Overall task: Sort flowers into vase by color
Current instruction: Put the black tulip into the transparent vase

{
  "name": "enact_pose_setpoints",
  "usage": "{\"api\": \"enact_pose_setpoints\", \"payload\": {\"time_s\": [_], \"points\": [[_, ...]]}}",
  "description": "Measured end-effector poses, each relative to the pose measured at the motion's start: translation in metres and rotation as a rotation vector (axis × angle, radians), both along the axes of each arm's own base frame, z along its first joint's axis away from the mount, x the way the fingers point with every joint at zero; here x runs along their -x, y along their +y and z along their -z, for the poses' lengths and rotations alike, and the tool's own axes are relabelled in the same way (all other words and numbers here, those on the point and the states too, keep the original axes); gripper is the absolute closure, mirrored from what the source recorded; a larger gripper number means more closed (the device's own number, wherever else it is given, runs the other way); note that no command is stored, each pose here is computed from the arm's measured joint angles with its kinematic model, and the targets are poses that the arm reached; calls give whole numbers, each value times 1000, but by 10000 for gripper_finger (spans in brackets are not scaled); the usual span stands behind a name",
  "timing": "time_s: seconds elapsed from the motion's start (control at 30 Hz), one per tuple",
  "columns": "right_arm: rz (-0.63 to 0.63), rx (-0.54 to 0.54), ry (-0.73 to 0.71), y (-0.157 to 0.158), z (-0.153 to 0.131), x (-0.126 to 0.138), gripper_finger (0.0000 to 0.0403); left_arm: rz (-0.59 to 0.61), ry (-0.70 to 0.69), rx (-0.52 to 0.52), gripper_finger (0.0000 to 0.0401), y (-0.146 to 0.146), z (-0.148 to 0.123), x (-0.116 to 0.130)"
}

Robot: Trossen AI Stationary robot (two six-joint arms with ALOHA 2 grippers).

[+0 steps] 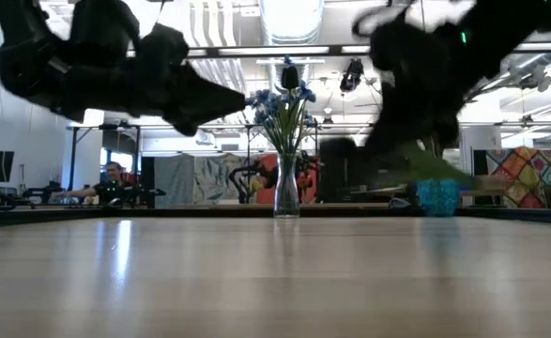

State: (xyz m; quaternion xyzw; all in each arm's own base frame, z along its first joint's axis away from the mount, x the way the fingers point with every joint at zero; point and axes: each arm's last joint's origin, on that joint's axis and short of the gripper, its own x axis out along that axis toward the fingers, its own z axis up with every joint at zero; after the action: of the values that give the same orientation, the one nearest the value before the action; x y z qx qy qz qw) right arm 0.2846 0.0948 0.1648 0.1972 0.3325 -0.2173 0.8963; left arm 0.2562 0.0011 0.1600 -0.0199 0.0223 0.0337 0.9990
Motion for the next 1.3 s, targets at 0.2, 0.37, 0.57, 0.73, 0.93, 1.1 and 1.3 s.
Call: {"api": "enact_pose_setpoints", "payload": {"time_s": [0.2,0.37,0.57,0.73,0.93,1.1,1.3], "points": [[-126,178,-236,-11,-45,-10,390,-1,-102,9,326,0,6,25],[-248,354,-478,-31,-84,-20,390,-13,-136,1,326,1,7,33],[-316,512,-689,-79,-120,-29,391,-13,-129,-2,326,1,8,34],[-375,638,-814,-118,-151,-39,391,-14,-129,-5,326,1,8,34],[-413,811,-881,-155,-189,-60,391,-18,-130,-5,326,1,8,34],[-408,910,-900,-189,-214,-83,391,-17,-129,5,326,1,8,34],[-371,977,-839,-237,-228,-97,391,-17,-127,4,326,1,8,34]]}}
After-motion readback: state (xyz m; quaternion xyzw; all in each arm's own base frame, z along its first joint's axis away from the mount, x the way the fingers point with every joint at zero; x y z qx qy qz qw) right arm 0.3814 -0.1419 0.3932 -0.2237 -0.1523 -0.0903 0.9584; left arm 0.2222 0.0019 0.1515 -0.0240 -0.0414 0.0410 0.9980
